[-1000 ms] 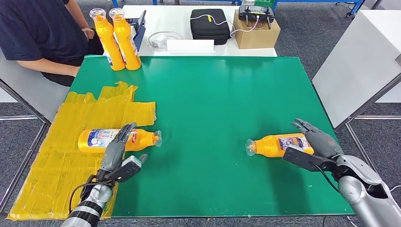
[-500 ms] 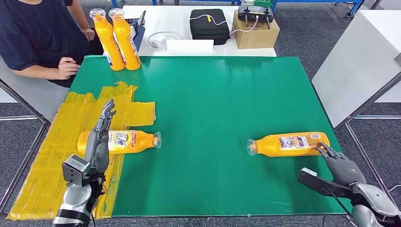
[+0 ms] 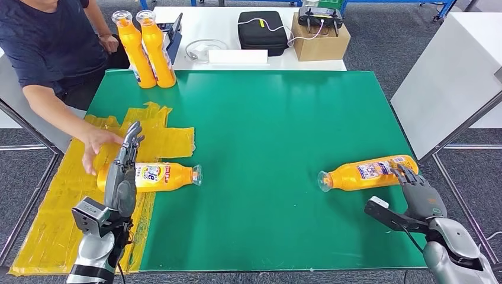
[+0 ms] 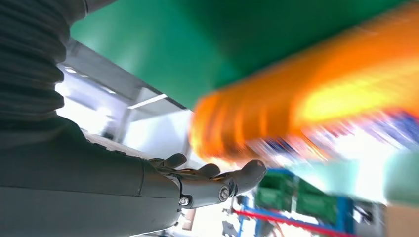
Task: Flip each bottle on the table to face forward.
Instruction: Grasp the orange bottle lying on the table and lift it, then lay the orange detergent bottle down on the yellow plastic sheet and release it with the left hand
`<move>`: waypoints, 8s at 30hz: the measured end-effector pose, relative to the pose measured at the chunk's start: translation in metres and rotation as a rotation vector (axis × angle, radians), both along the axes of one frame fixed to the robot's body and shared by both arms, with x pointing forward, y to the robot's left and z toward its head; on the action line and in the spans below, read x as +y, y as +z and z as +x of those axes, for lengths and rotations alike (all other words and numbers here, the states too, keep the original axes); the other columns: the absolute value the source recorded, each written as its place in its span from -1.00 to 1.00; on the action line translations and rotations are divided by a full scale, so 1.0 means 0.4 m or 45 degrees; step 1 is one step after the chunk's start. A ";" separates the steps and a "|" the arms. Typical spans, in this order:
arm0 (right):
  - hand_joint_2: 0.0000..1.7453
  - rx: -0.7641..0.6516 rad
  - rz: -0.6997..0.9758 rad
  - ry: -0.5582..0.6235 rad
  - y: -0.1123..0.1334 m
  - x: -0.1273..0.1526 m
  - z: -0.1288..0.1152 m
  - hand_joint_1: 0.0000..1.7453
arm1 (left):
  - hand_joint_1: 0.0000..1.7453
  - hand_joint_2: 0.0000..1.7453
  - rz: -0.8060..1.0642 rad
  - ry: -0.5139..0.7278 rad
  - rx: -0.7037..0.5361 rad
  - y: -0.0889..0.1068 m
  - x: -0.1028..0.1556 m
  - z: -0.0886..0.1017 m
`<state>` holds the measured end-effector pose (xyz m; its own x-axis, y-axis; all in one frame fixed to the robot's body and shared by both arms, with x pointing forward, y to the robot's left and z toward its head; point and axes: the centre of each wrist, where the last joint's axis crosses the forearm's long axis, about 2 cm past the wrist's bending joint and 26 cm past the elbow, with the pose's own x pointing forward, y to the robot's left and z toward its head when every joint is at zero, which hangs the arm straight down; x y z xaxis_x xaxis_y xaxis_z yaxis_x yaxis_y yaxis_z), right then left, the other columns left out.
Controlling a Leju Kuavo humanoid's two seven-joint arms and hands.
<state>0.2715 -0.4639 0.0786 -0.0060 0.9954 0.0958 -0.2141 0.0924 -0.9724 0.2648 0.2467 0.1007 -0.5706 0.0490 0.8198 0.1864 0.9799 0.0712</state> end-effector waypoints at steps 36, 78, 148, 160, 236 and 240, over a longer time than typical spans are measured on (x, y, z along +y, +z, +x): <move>1.00 -0.067 -0.007 -0.019 0.206 -0.045 0.187 -1.00 | -1.00 -1.00 -0.054 -0.015 -0.031 0.021 0.015 0.004; 1.00 0.671 -0.125 -0.066 0.101 -0.170 0.153 1.00 | -1.00 -1.00 -0.122 -0.187 -0.034 0.041 -0.033 0.077; 1.00 0.010 1.189 0.898 0.151 0.917 0.037 1.00 | -1.00 1.00 -0.452 -0.560 0.138 0.029 -0.269 -0.083; 1.00 0.086 1.065 1.053 0.126 0.988 -0.019 1.00 | -1.00 1.00 -0.532 -0.554 0.186 0.004 -0.257 -0.123; -1.00 -0.072 1.068 1.015 0.089 0.812 -0.102 -1.00 | -1.00 -1.00 1.683 0.711 0.140 -0.235 -0.015 -0.072; -1.00 -0.065 1.065 1.013 0.086 0.810 -0.102 -1.00 | -1.00 -1.00 1.701 0.770 0.070 -0.208 -0.010 -0.077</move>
<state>0.2309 -0.1400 0.1129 -0.6258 0.3340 0.7049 -0.4631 0.5682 -0.6803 0.2342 0.2428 0.0174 -0.1950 -0.9772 0.0838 -0.1870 0.1209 0.9749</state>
